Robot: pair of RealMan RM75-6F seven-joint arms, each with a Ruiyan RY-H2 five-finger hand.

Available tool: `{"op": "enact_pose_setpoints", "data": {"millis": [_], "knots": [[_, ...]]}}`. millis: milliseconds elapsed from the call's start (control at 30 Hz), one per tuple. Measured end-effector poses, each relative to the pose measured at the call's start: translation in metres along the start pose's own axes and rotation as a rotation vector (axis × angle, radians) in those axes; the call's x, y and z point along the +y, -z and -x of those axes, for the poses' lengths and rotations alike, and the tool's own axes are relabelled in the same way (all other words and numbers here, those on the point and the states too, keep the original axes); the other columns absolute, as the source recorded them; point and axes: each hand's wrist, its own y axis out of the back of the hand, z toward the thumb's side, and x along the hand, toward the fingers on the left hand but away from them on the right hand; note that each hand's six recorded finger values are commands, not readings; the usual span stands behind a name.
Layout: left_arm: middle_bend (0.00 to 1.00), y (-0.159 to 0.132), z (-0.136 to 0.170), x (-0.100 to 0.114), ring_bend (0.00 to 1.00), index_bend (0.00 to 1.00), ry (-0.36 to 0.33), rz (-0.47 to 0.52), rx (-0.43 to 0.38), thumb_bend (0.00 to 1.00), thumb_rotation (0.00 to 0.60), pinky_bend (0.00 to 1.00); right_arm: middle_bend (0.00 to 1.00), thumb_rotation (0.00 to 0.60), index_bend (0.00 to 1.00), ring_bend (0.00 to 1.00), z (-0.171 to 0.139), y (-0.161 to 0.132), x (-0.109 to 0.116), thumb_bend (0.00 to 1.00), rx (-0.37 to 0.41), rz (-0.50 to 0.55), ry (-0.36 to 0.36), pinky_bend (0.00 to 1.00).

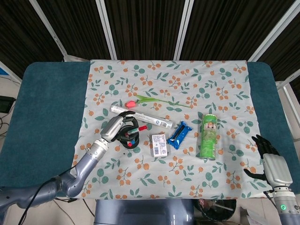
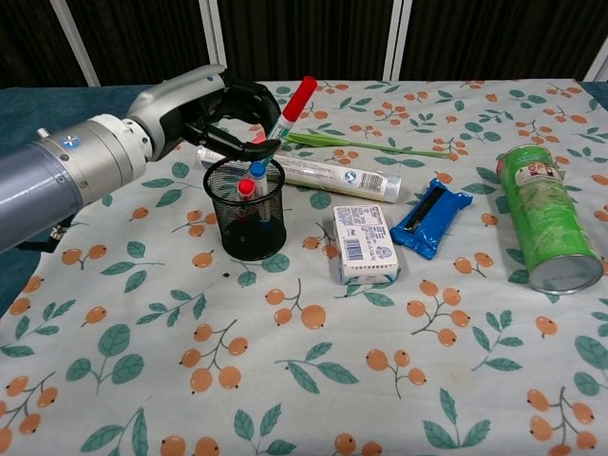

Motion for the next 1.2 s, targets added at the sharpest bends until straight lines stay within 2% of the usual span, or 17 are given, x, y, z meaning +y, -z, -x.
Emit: {"op": "enact_pose_setpoints", "data": {"millis": [333, 567, 800, 900, 1033, 1200], "knots": [[0.30, 0.011, 0.004, -0.005, 0.10, 0.35, 0.034, 0.010, 0.009, 0.32, 0.600, 0.11, 0.00, 0.600, 0.08, 0.00, 0.000, 0.000, 0.000, 0.22, -0.004, 0.011, -0.006, 0.18], [0.28, 0.019, 0.010, -0.002, 0.09, 0.30, 0.042, 0.012, 0.019, 0.32, 0.600, 0.10, 0.00, 0.600, 0.08, 0.00, -0.001, -0.001, -0.001, 0.22, 0.001, 0.009, -0.007, 0.18], [0.26, 0.016, 0.019, 0.013, 0.07, 0.27, 0.016, 0.025, 0.006, 0.32, 0.600, 0.10, 0.00, 0.600, 0.08, 0.00, -0.001, 0.000, 0.000, 0.22, 0.000, 0.008, -0.003, 0.18], [0.23, 0.011, 0.025, 0.026, 0.06, 0.26, -0.011, 0.020, -0.011, 0.31, 0.600, 0.09, 0.00, 0.600, 0.08, 0.00, -0.001, -0.001, 0.000, 0.22, 0.003, 0.002, -0.001, 0.18], [0.20, 0.009, 0.045, 0.060, 0.03, 0.20, -0.083, -0.096, -0.020, 0.24, 0.600, 0.06, 0.00, 0.600, 0.08, 0.00, -0.002, -0.002, 0.001, 0.22, 0.014, -0.010, 0.004, 0.18], [0.05, 0.009, 0.083, 0.095, 0.00, 0.13, -0.159, -0.316, 0.024, 0.18, 0.600, 0.00, 0.00, 0.600, 0.08, 0.00, -0.003, -0.003, 0.002, 0.22, 0.029, -0.022, 0.015, 0.18]]}}
